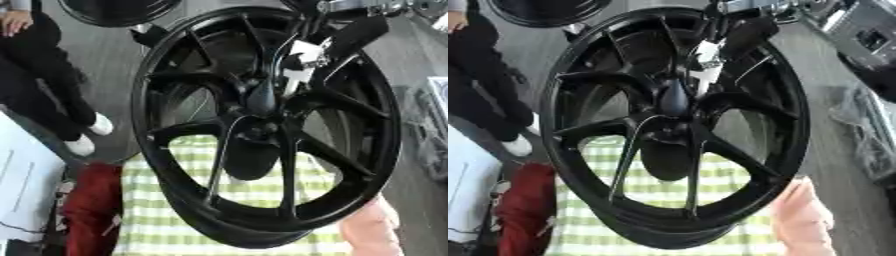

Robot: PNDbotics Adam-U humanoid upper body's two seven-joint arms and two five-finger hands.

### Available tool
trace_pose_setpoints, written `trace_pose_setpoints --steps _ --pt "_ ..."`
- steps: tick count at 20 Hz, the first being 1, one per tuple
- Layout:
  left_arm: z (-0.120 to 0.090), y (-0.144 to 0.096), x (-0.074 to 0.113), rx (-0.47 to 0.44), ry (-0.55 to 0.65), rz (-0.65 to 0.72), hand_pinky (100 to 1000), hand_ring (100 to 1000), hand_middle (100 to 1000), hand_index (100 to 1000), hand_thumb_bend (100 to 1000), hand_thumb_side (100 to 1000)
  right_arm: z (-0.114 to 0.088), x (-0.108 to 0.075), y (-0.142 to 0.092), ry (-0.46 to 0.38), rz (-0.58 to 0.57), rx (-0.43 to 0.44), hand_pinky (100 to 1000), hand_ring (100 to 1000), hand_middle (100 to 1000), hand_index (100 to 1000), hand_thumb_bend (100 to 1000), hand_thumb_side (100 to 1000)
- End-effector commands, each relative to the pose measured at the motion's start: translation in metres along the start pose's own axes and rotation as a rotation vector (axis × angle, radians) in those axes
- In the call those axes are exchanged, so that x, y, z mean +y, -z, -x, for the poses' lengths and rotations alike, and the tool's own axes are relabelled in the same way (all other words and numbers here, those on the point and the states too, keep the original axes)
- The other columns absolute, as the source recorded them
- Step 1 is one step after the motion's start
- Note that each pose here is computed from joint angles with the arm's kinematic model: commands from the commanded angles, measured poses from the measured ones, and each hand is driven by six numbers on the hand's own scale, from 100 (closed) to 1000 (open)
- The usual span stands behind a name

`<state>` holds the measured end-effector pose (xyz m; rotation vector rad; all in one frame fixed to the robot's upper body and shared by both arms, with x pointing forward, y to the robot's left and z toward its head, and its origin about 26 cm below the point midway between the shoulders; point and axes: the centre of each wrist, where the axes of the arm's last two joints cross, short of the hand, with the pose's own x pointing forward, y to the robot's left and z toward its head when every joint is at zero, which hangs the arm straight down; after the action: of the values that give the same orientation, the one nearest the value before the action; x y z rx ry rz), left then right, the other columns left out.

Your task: Pull the pin out of the wheel hub.

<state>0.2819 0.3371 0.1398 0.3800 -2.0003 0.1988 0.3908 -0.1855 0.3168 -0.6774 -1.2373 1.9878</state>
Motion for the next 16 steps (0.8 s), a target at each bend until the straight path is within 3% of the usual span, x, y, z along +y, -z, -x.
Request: trace_pose_setpoints --steps 1,8,16 --pt "-0.0070 0.0039 0.0047 -0.028 0.019 0.004 791 735 812 743 395 607 0.0104 -0.0075 -0.0125 -0.004 0.030 0.046 825 832 763 900 389 834" --pt "-0.0072 0.0041 0.0043 -0.028 0.016 0.005 791 735 813 743 393 608 0.0131 -0.0045 -0.0118 0.006 0.014 0.053 821 825 754 893 400 843" --pt "-0.0072 0.0040 0.0038 -0.027 0.015 0.007 791 735 813 742 392 609 0.0124 -0.0050 -0.0099 0.016 0.000 0.051 809 802 677 867 421 772"
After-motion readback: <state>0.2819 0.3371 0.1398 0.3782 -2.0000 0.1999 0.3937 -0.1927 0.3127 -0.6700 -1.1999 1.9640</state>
